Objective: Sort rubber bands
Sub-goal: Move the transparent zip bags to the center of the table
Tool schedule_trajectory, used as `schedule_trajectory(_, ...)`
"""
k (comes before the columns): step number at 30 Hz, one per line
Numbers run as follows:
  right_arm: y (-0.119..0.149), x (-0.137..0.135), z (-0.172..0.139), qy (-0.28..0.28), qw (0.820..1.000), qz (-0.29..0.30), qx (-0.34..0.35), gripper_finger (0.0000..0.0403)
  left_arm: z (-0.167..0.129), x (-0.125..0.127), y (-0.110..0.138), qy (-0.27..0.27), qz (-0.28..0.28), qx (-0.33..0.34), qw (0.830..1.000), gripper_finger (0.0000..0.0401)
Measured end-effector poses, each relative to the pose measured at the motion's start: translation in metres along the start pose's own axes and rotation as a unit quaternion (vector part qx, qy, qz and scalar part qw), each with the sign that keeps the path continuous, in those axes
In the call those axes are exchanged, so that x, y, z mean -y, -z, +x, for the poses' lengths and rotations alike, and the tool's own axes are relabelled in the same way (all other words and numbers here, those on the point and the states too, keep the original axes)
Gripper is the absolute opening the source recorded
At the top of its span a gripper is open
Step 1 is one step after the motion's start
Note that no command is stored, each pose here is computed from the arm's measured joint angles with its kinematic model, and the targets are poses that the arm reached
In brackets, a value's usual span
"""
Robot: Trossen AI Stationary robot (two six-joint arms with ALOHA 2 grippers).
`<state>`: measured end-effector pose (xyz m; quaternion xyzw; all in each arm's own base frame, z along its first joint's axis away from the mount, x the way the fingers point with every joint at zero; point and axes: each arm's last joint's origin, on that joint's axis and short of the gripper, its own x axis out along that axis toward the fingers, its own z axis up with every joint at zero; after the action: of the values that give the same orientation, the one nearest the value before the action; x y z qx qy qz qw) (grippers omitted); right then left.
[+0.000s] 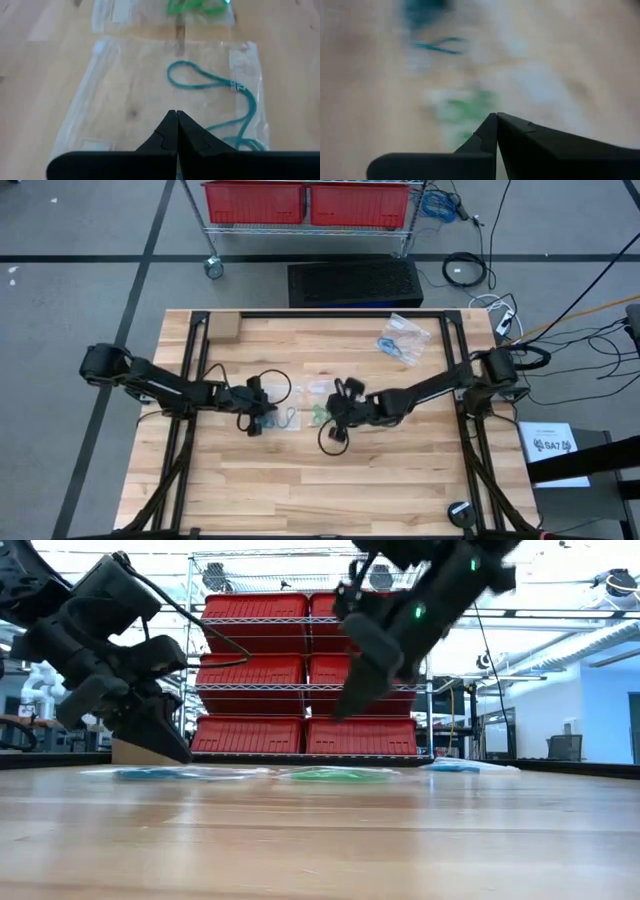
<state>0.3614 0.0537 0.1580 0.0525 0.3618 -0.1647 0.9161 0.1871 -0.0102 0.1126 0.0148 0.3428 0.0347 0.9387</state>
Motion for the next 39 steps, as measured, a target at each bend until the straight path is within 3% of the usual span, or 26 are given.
schedule_trajectory(2,-0.011,0.007,-0.014,0.043,0.999,-0.013,-0.017,0.0000,-0.002,0.000,-0.001,0.000,-0.002,0.003,1.000,0.0000)
schedule_trajectory(5,-0.014,0.038,-0.033,0.175,0.983,-0.017,-0.053,0.0000,-0.004,0.000,-0.004,0.000,-0.003,0.015,1.000,0.0000)
schedule_trajectory(8,0.000,0.086,-0.044,0.263,0.958,0.048,-0.102,0.0000,-0.006,-0.001,-0.007,0.000,-0.017,0.028,0.999,0.0000)
schedule_trajectory(12,0.040,0.147,-0.046,0.310,0.929,0.156,-0.127,0.0000,-0.008,-0.001,-0.009,-0.003,-0.021,0.038,0.999,0.0000)
schedule_trajectory(16,0.077,0.183,-0.048,0.353,0.891,0.271,-0.091,0.0000,-0.008,-0.002,-0.011,-0.010,-0.039,0.046,0.998,0.0000)
schedule_trajectory(21,0.096,0.210,-0.041,0.384,0.862,0.328,-0.031,0.0000,-0.009,-0.002,-0.014,-0.009,-0.050,0.062,0.997,0.0000)
schedule_trajectory(24,0.102,0.225,-0.034,0.399,0.853,0.336,-0.033,0.0000,-0.009,-0.002,-0.016,-0.006,-0.061,0.074,0.995,0.0000)
schedule_trajectory(26,0.103,0.231,-0.028,0.379,0.862,0.334,-0.038,0.0000,-0.009,-0.001,-0.017,-0.001,-0.065,0.075,0.995,0.0000)
schedule_trajectory(30,0.101,0.228,-0.018,0.312,0.902,0.293,-0.060,0.0000,-0.009,-0.001,-0.017,0.004,-0.065,0.076,0.995,0.0000)
schedule_trajectory(39,0.103,0.161,-0.026,0.185,0.954,0.190,-0.138,0.0000,-0.009,-0.001,-0.017,0.006,-0.065,0.076,0.995,0.0000)
